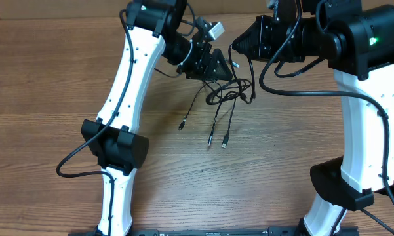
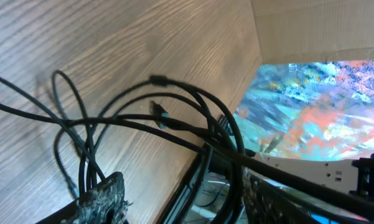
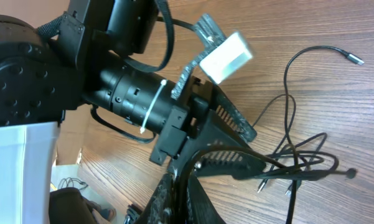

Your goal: Untangle cables

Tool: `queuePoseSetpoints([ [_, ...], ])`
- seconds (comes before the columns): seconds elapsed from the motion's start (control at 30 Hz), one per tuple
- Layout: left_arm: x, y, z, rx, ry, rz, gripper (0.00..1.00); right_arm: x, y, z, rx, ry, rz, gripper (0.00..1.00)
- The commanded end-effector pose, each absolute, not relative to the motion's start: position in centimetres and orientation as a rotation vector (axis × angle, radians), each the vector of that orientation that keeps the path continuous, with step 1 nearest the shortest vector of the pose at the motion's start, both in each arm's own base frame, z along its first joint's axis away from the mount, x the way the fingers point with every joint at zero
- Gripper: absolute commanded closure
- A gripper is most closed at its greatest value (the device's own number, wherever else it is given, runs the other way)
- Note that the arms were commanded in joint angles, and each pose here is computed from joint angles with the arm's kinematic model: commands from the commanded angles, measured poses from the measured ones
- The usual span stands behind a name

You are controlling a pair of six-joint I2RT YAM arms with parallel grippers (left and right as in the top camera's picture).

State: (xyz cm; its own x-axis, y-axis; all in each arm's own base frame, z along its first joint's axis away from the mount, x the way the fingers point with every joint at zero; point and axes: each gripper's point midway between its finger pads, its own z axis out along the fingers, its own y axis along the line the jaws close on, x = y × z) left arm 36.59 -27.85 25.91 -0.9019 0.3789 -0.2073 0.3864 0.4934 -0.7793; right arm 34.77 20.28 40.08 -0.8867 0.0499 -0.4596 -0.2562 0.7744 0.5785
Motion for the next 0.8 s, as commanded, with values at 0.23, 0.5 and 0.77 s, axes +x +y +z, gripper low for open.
queuePoseSetpoints([
  [0.23, 35.8, -28.1, 27.1, 0.735, 2.693, -1.345, 0.39, 34.2, 20.9, 40.6, -0.186, 2.499, 0.947, 0.96],
  [0.5, 35.8, -28.0, 27.0, 0.816, 2.647, -1.322, 0.38, 34.0, 21.1, 40.7, -0.198, 2.497, 0.976, 0.96],
  [0.77, 36.5, -27.0, 25.7, 0.841, 2.686, -1.167, 0.39, 34.0, 21.1, 40.7, -0.198, 2.497, 0.976, 0.96],
])
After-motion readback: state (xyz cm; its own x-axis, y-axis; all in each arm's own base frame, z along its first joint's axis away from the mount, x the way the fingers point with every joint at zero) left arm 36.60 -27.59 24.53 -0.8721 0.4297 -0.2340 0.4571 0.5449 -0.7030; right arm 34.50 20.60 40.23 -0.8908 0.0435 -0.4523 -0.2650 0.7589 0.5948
